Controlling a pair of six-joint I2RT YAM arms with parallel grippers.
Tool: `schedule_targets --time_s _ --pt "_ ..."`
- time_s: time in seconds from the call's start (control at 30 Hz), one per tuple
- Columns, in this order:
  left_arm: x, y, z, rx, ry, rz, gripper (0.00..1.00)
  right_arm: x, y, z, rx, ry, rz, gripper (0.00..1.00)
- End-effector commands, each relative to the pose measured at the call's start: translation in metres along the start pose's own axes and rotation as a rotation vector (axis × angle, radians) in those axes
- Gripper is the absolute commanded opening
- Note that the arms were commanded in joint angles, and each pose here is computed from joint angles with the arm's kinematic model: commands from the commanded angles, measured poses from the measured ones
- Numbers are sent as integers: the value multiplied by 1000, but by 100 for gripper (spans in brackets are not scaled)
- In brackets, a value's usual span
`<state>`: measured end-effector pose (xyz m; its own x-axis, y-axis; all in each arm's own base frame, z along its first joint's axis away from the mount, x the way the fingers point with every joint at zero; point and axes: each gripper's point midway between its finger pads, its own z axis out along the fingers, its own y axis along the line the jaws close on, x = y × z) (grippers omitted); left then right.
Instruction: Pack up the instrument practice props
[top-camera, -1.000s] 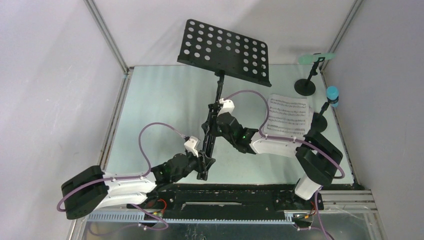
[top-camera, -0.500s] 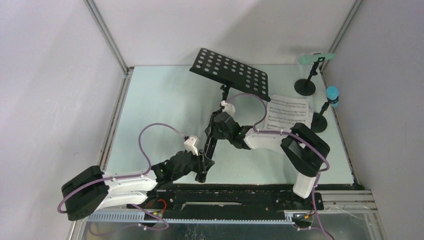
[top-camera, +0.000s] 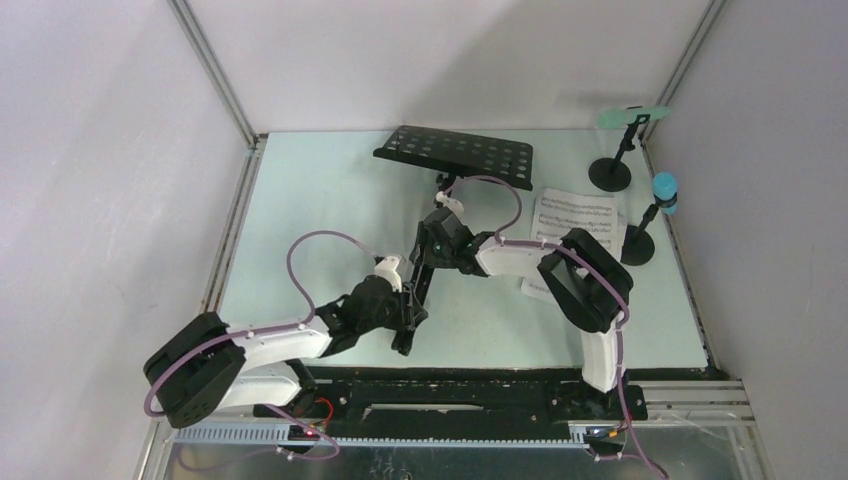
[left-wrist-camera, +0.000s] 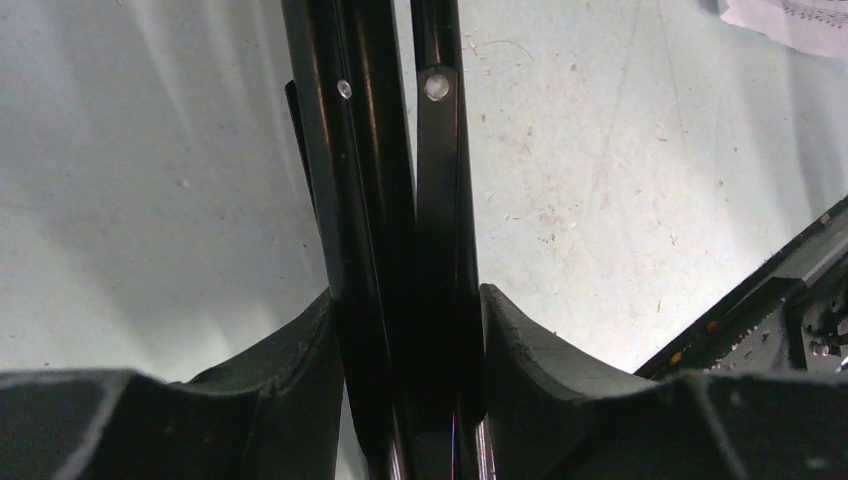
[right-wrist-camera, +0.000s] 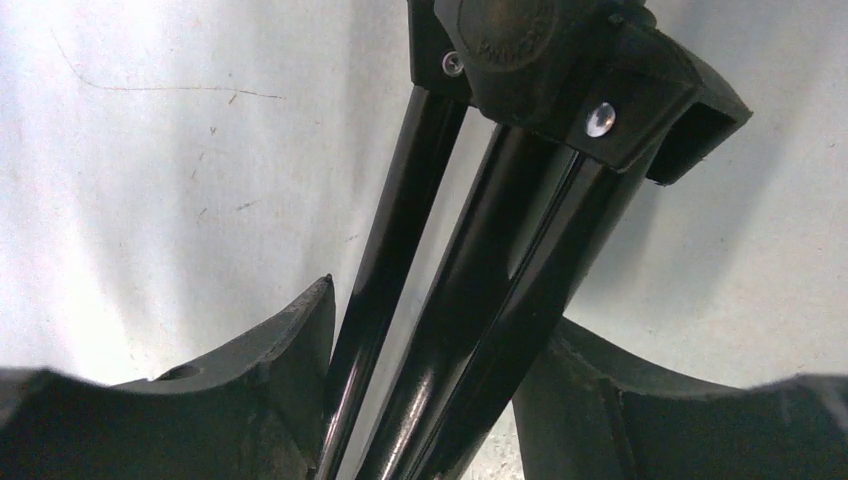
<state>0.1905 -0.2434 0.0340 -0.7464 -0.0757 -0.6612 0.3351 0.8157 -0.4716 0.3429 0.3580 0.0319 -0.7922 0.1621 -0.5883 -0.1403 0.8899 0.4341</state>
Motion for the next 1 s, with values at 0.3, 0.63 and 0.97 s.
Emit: schedule_targets --time_s 0.3,0.63,0.97 --pt "-52 31 12 -131 -58 97 23 -63 13 -37 -37 -120 -288 92" --pt "-59 38 -5 -180 -82 118 60 -34 -3 -127 56 -112 -360 100" --pt "-108 27 -67 -214 -258 112 100 -9 -45 -199 234 -56 -329 100"
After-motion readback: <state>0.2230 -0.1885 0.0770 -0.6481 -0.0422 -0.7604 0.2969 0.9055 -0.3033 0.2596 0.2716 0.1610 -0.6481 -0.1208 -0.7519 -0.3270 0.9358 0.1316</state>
